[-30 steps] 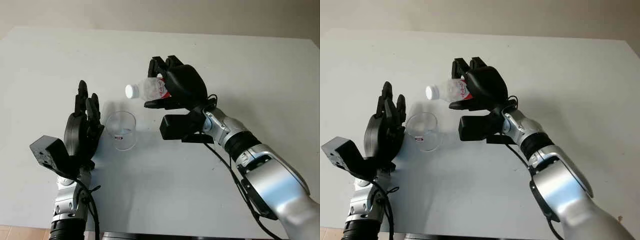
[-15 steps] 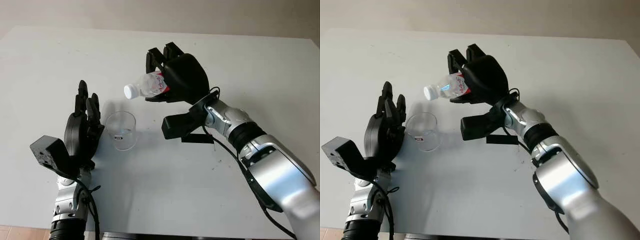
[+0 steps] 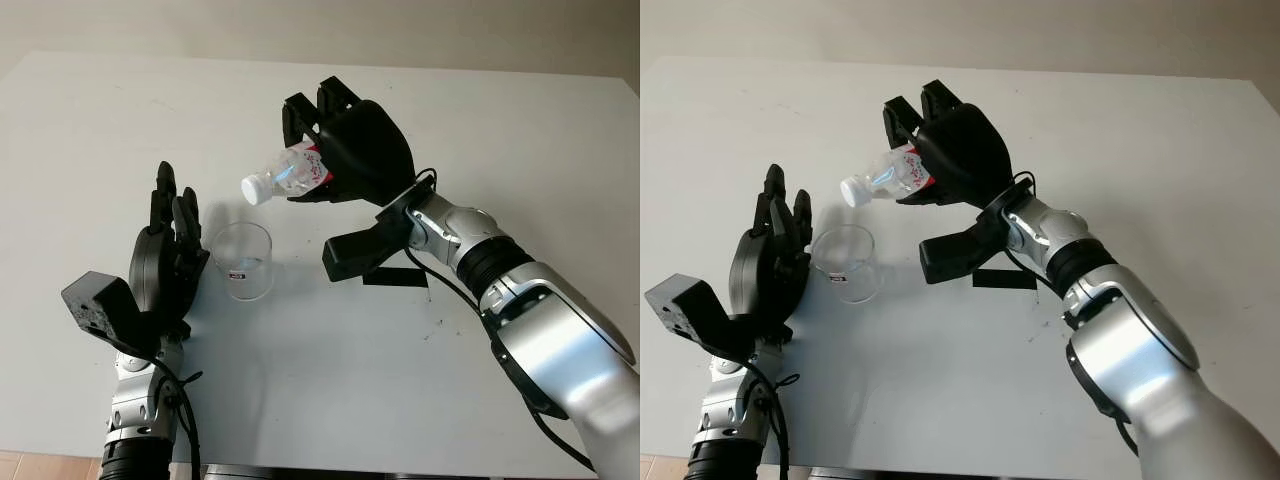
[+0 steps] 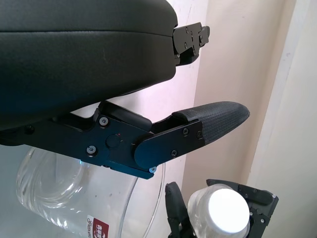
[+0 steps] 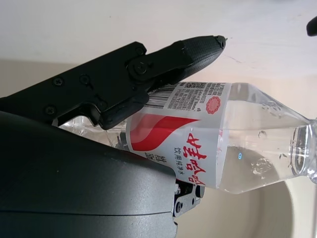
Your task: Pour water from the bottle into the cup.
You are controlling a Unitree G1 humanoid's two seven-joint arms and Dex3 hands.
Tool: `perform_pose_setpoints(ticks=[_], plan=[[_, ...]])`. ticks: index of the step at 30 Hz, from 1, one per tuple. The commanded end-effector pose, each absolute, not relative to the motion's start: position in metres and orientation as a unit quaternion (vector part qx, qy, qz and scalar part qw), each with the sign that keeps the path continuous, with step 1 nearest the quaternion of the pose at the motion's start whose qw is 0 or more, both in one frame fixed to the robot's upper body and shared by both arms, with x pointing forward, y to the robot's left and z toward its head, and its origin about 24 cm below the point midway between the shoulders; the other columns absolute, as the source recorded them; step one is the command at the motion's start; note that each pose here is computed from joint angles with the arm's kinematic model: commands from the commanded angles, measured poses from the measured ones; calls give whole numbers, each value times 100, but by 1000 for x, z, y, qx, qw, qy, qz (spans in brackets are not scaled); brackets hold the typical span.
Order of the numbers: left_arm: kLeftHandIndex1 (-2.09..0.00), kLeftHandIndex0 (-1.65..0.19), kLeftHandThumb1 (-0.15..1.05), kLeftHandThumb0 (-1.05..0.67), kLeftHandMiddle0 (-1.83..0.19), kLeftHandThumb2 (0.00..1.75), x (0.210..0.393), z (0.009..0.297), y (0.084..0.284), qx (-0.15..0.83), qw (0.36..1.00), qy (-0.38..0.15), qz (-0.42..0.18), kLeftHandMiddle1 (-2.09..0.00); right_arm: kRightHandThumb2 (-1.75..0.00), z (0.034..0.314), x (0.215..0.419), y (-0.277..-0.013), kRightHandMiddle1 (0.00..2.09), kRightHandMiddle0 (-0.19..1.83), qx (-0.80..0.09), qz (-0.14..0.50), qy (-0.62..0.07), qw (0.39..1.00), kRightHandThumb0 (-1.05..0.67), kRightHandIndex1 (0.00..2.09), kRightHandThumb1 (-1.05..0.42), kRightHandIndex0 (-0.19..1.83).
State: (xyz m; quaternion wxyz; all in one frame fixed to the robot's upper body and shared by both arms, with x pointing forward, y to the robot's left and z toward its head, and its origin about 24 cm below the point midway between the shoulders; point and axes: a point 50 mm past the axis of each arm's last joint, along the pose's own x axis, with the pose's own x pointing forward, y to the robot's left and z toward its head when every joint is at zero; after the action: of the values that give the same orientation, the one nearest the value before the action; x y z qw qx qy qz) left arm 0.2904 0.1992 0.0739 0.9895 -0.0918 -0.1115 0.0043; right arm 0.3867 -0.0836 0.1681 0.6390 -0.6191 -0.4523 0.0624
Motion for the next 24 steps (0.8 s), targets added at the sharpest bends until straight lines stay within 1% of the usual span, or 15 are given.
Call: perform_pose_setpoints(ticks=[1, 6, 9, 13, 24], plan=[[-5, 17, 105, -78, 11, 76, 291, 73, 197, -93, 989, -113, 4, -6, -20, 191, 388, -79, 209, 64, -618, 45, -493, 611, -18, 209, -99, 97], [-6, 17, 105, -78, 11, 75, 291, 73, 197, -95, 989, -114, 5, -6, -18, 194, 387, -78, 209, 68, -632, 42, -515, 578, -21, 209, -101, 101], [-5, 17, 105, -78, 11, 75, 291, 74, 197, -94, 989, -115, 4, -5, -14, 195, 387, -78, 209, 68, -641, 35, -531, 554, -25, 209, -100, 102], [-5, 17, 105, -79, 12, 75, 292, 74, 196, -96, 989, -114, 4, -5, -10, 197, 387, -77, 209, 68, -645, 36, -542, 538, -28, 209, -100, 105], [-5, 17, 105, -79, 12, 76, 293, 74, 196, -94, 989, -114, 4, -5, -7, 201, 385, -72, 209, 67, -657, 33, -568, 494, -32, 209, -104, 105]])
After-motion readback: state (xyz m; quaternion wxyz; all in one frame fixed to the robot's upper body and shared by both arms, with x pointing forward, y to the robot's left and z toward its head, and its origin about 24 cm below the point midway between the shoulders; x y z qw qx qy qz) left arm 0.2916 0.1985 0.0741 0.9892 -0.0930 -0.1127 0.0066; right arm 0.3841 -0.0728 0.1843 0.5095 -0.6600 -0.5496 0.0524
